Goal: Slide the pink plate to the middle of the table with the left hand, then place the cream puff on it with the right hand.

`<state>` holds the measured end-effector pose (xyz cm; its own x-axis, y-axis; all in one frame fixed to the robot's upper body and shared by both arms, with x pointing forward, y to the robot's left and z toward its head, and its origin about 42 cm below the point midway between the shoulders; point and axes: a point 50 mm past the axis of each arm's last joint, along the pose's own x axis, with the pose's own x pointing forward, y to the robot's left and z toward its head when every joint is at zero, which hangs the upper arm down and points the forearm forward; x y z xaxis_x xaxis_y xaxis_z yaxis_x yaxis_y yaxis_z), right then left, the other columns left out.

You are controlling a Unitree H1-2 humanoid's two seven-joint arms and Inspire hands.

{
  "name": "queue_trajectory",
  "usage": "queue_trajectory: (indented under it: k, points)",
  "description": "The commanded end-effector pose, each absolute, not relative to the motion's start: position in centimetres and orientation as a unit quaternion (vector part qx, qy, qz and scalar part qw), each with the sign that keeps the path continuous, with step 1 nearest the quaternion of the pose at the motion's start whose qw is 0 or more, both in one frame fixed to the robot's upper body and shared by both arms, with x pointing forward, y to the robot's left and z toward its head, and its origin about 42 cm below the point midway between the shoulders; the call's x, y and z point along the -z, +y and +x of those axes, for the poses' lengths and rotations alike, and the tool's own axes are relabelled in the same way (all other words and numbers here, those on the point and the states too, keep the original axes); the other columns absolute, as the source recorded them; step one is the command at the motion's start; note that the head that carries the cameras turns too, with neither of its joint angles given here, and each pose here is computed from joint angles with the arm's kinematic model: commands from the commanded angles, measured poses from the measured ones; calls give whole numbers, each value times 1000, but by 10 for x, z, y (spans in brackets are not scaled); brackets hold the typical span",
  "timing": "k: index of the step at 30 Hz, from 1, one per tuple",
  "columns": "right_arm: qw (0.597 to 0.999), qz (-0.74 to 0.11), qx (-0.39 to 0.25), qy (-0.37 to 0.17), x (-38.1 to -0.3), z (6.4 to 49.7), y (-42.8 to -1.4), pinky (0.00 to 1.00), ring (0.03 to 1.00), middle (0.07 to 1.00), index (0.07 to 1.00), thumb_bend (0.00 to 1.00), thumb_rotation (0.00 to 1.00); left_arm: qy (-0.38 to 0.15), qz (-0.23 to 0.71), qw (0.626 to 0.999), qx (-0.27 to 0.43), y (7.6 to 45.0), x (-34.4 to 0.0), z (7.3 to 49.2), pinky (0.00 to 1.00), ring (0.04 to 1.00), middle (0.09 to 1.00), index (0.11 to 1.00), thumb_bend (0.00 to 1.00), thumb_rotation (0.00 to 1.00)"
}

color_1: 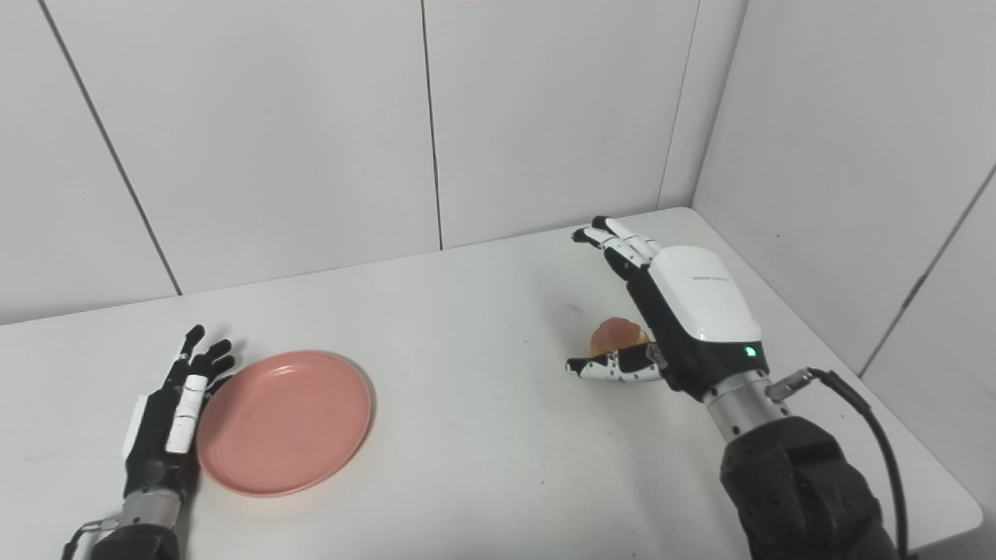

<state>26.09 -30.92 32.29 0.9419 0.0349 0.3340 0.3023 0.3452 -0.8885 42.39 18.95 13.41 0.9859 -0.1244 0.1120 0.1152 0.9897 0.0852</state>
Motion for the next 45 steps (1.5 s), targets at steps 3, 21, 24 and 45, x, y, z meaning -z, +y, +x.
queue_trajectory:
  k: [3,21,24,45]
  points:
    - [777,-606,102,-136,-344,275,-328,744,861,892,843,1000,282,-29,38,996,72,181,-122,423,834,862,859,933,815,865]
    - [746,-662,65,10,-338,353,-361,567,783,852,807,1000,327,-26,41,996,70,179,-119,420,848,871,862,936,820,855]
    - [747,-662,57,22,-335,361,-361,573,783,857,810,1000,342,-25,42,996,70,179,-119,420,841,869,860,935,818,857]
    - [740,-664,-12,109,-297,390,-361,725,878,897,823,1000,328,-24,44,996,72,181,-120,419,854,873,864,941,783,859]
